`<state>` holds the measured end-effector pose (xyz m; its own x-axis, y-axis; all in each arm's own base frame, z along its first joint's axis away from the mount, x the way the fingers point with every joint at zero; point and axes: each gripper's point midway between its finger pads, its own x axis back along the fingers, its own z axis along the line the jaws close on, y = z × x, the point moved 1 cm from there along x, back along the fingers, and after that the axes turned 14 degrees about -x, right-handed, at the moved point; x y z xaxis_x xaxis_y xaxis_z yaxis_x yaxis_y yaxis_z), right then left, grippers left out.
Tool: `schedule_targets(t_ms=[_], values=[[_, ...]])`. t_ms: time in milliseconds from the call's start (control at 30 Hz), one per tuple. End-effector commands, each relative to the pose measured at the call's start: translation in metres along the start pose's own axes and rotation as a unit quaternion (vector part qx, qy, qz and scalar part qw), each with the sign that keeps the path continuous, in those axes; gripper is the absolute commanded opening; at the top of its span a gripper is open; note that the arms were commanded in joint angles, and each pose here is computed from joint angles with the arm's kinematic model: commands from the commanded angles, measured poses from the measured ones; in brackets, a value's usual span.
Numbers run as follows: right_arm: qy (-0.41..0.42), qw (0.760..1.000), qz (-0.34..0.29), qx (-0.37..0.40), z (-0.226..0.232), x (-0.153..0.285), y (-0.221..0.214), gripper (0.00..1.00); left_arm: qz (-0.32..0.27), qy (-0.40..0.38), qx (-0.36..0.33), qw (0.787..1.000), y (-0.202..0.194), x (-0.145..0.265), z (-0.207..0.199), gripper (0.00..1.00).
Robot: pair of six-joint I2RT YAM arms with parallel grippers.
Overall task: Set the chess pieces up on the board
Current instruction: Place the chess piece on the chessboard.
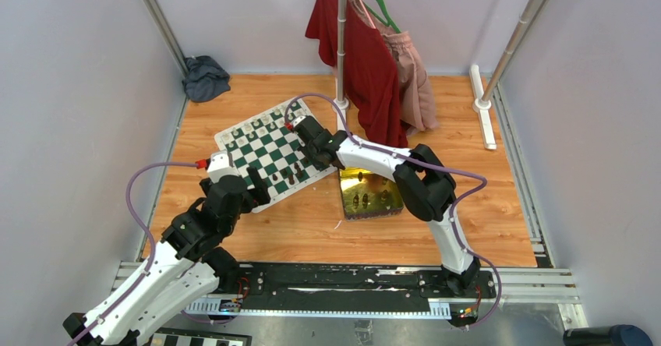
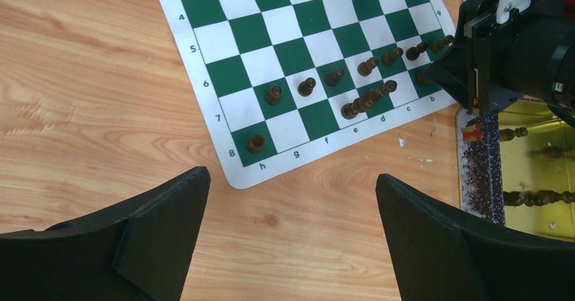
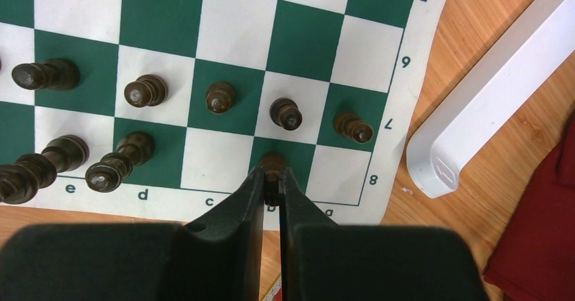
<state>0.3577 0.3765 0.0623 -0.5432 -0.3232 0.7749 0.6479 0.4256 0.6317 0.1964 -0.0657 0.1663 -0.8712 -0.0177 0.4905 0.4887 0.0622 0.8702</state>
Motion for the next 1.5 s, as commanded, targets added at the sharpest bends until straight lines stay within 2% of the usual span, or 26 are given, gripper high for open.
schedule_targets(t_ms=[0,167,600,1067,1467], values=[[-0.004,1.000,0.014,0.010,0.000,-0.007,-0.013,0.00,-0.005,0.003,-0.009,1.000,0.000,-0.003,0.000,1.00],[-0.008,1.000,0.017,0.009,-0.004,-0.008,-0.018,0.02,-0.004,0.002,-0.008,1.000,-0.001,-0.004,-0.001,1.00],[-0.015,1.000,0.017,0.009,-0.009,-0.002,-0.022,0.29,0.003,-0.002,-0.012,1.000,-0.003,-0.005,-0.004,1.00],[-0.016,1.000,0.003,0.005,-0.012,0.009,-0.011,0.35,0.010,-0.006,-0.016,1.000,-0.006,-0.006,-0.006,1.00],[-0.020,1.000,-0.020,0.000,-0.019,0.041,-0.001,0.41,0.014,-0.004,-0.015,1.000,-0.004,-0.008,-0.009,1.00]])
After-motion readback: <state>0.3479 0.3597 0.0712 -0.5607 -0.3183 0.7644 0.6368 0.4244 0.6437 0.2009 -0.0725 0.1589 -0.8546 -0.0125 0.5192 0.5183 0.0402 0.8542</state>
